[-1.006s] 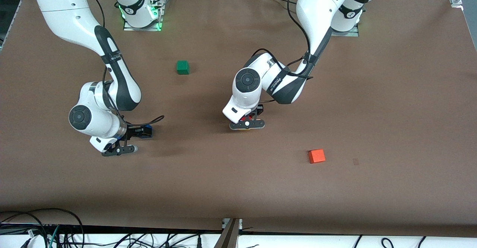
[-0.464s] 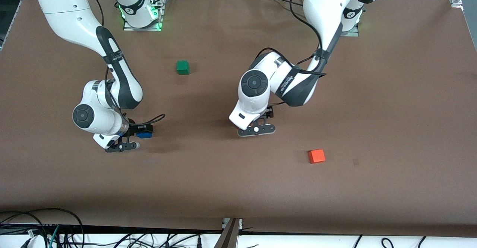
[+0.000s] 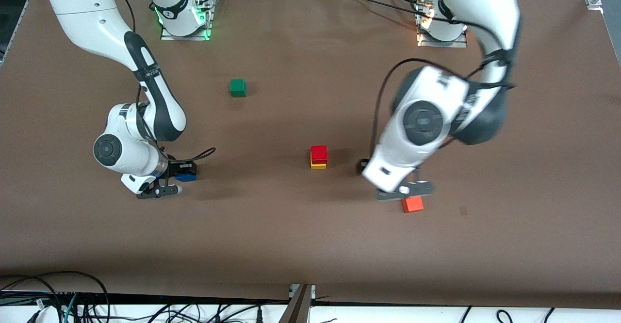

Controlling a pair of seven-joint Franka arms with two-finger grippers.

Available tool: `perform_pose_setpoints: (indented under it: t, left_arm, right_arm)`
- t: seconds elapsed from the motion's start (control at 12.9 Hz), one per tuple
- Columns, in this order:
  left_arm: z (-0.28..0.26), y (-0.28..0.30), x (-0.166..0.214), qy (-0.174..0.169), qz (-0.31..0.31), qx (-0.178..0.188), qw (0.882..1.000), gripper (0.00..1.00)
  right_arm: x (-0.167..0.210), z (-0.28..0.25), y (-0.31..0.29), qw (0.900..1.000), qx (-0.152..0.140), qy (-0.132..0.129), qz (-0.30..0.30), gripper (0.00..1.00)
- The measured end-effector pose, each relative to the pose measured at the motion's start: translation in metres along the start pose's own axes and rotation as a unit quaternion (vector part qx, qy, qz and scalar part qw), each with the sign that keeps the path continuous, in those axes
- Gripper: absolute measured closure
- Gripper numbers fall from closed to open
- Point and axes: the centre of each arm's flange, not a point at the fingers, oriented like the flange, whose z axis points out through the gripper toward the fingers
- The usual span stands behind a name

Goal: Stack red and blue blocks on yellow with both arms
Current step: 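Open the left gripper and withdraw while the right gripper lifts blue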

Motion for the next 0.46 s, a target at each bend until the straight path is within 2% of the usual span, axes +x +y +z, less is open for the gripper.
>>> perform_pose_setpoints:
  t: [0.23, 0.46]
  left_arm:
    - [-0.057, -0.101, 0.03, 0.005, -0.017, -0.004, 1.0, 0.0]
    - [-0.112, -0.181, 0.035, 0.022, -0.008, -0.009, 1.0, 0.0]
  right_arm:
    - [0.024, -0.069, -0.055, 1.0, 0.012, -0.011, 0.004, 0.45]
    - [0.033, -0.111, -0.134, 1.0, 0.017, 0.003, -0.008, 0.45]
